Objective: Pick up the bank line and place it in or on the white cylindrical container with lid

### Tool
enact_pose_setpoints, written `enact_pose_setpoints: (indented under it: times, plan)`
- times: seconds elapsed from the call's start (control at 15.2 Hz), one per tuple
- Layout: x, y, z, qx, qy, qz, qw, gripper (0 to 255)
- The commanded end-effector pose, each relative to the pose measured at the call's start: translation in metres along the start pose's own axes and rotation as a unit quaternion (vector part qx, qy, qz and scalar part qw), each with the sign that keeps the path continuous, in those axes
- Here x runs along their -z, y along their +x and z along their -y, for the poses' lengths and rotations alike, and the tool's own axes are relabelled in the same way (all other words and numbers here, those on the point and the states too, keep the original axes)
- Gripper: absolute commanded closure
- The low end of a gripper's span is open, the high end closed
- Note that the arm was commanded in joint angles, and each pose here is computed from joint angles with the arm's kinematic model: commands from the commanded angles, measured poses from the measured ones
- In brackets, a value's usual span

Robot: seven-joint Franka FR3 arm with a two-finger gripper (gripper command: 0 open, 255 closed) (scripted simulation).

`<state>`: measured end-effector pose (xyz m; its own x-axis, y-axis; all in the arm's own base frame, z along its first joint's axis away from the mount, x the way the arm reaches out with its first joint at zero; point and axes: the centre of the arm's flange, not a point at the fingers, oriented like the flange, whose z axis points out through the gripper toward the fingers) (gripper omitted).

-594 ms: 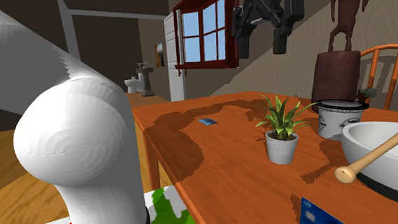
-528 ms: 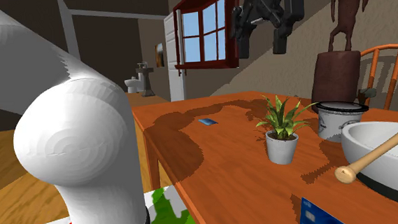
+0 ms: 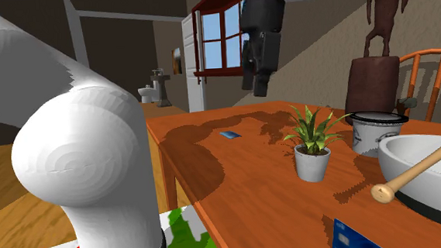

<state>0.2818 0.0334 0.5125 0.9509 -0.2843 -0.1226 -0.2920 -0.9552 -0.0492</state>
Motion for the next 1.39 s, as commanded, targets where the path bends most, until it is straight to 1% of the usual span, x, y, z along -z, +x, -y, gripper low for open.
enact_pose_setpoints:
  times: [0.0, 0.13, 0.2, 0.33, 0.46, 0.53, 0.66, 0.79, 0.86, 0.99, 1.12, 1.32]
  plan:
    - [-0.015, -0.007, 0.014, -0.045, 0.015, 0.014, 0.9988, 0]
    - [-0.03, -0.011, 0.03, -0.087, 0.029, 0.027, 0.9955, 0]
    - [-0.037, -0.013, 0.038, -0.107, 0.036, 0.034, 0.993, 0]
    - [-0.051, -0.015, 0.055, -0.149, 0.049, 0.047, 0.9865, 0]
    - [-0.065, -0.016, 0.073, -0.19, 0.063, 0.06, 0.9779, 0]
    - [-0.072, -0.017, 0.081, -0.21, 0.07, 0.067, 0.9729, 0]
    - [-0.085, -0.016, 0.1, -0.251, 0.083, 0.08, 0.9612, 0]
    - [-0.097, -0.015, 0.118, -0.291, 0.096, 0.092, 0.9475, 0]
    - [-0.103, -0.013, 0.127, -0.31, 0.103, 0.099, 0.9399, 0]
    - [-0.115, -0.01, 0.145, -0.349, 0.116, 0.111, 0.9232, 0]
    - [-0.126, -0.005, 0.164, -0.387, 0.129, 0.123, 0.9045, 0]
    - [-0.143, 0.004, 0.191, -0.443, 0.147, 0.141, 0.873, 0]
